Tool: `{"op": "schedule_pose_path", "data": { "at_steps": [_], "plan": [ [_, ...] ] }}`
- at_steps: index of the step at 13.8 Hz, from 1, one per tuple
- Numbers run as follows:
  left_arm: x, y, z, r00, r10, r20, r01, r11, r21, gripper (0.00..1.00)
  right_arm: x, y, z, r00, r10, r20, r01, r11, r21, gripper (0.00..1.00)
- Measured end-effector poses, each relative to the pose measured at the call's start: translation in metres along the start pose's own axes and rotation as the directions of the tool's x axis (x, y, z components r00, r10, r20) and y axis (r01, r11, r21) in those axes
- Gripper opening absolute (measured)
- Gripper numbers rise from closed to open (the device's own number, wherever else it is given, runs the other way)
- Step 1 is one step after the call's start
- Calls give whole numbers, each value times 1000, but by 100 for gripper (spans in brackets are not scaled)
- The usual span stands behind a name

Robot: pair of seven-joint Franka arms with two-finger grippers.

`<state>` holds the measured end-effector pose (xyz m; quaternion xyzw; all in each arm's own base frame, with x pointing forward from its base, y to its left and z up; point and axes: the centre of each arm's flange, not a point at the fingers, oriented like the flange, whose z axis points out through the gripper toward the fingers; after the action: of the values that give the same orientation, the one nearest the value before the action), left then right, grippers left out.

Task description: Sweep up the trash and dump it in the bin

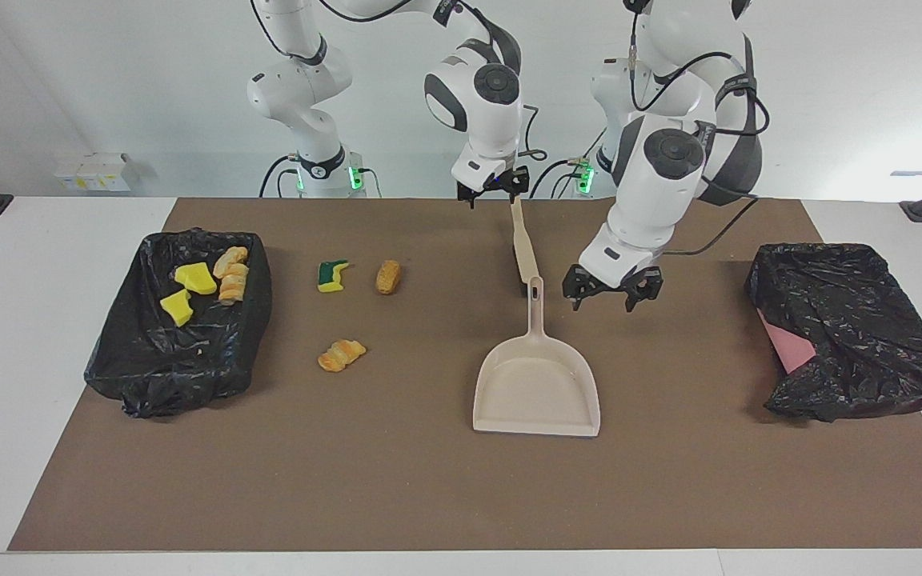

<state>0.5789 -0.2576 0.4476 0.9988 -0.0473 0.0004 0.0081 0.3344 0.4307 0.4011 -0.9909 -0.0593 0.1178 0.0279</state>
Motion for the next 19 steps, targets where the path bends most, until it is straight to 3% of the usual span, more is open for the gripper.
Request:
{"op": "schedule_pose_path", "data": {
  "at_steps": [4, 8, 9, 13, 14, 19],
  "plan": [
    [-25, 46, 57, 1000, 17, 5, -17, 1000, 2, 100, -25, -30, 42, 1000, -21, -11, 21, 1000, -6, 84],
    [-51, 74, 87, 999, 28, 20, -28, 1000, 9, 96, -27, -39, 61, 1000, -28, -10, 28, 1000, -9, 80],
    [-51, 74, 88, 999, 28, 23, -29, 1000, 10, 90, -28, -40, 61, 999, -31, -10, 30, 999, -9, 76],
    [-51, 72, 88, 999, 26, 22, -26, 1000, 11, 39, -36, -48, 62, 999, -51, -20, 50, 999, -3, 70],
    [-50, 72, 88, 999, 27, 22, -28, 1000, 11, 31, -36, -49, 63, 998, -52, -24, 52, 999, 0, 70],
    [-38, 57, 73, 1000, -3, -7, 3, 1000, 3, 31, -41, -49, 71, 999, -48, -13, 48, 999, 6, 65]
  ]
}}
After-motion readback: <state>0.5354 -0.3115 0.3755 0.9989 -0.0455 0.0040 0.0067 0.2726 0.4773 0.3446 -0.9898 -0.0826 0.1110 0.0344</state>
